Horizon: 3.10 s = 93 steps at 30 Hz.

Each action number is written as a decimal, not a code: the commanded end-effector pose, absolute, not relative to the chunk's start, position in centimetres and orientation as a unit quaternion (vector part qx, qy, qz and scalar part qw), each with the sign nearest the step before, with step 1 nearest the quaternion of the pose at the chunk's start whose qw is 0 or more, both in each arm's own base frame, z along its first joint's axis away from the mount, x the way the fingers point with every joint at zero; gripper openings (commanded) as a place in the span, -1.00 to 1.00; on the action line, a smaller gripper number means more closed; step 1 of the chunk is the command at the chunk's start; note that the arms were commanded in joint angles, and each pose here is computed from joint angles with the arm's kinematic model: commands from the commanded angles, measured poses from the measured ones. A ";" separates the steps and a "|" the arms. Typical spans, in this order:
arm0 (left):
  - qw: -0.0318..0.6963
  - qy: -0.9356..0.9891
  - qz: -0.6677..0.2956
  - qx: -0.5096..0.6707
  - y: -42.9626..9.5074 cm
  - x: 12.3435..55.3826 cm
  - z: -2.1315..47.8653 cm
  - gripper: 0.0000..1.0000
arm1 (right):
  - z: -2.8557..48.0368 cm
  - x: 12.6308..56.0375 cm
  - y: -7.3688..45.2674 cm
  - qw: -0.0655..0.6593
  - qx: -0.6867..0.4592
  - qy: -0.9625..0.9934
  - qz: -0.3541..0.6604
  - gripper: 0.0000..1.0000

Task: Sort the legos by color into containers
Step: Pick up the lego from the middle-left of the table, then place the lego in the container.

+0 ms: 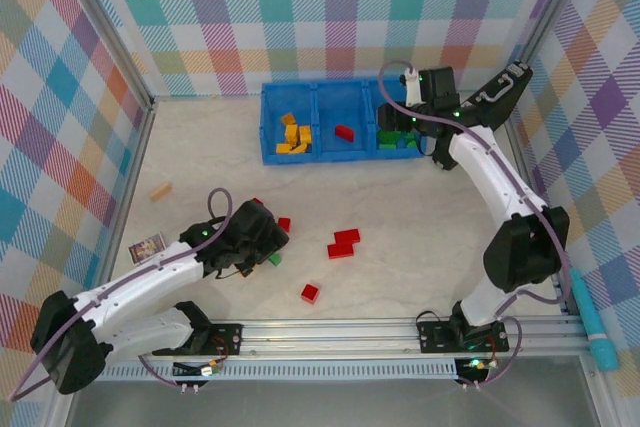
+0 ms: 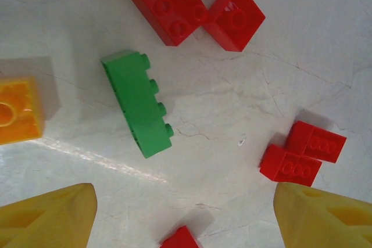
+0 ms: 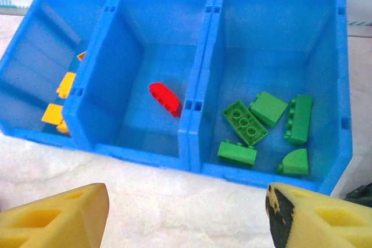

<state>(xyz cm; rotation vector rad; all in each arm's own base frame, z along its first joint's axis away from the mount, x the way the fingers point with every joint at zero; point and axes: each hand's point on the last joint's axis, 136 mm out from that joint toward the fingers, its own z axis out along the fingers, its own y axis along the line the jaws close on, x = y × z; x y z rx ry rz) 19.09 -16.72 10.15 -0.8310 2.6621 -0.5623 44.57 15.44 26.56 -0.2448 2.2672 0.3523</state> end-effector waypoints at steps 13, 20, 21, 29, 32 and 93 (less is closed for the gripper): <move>0.135 0.924 -0.157 -0.321 -17.5 20.0 5.8 0.51 | 29.0 41.8 15.9 0.426 -0.110 0.883 0.163 0.54; 0.140 0.928 -0.136 -0.316 -17.6 20.8 4.6 0.35 | 29.0 39.9 15.9 0.421 -0.102 0.883 0.183 0.56; 0.139 0.930 -0.133 -0.312 -17.8 20.9 4.4 0.30 | 28.9 39.7 15.9 0.420 -0.100 0.882 0.187 0.56; 0.106 0.946 -0.108 -0.286 -19.1 21.6 2.4 0.08 | 29.3 37.9 15.6 0.427 -0.087 0.876 0.204 0.57; 0.096 0.949 -0.103 -0.281 -19.2 21.7 2.2 -0.12 | 29.0 37.3 15.7 0.425 -0.088 0.876 0.213 0.57; 0.409 0.838 -0.361 0.020 -45.7 48.8 27.3 0.15 | 18.1 24.1 12.8 0.301 0.042 0.912 0.276 0.58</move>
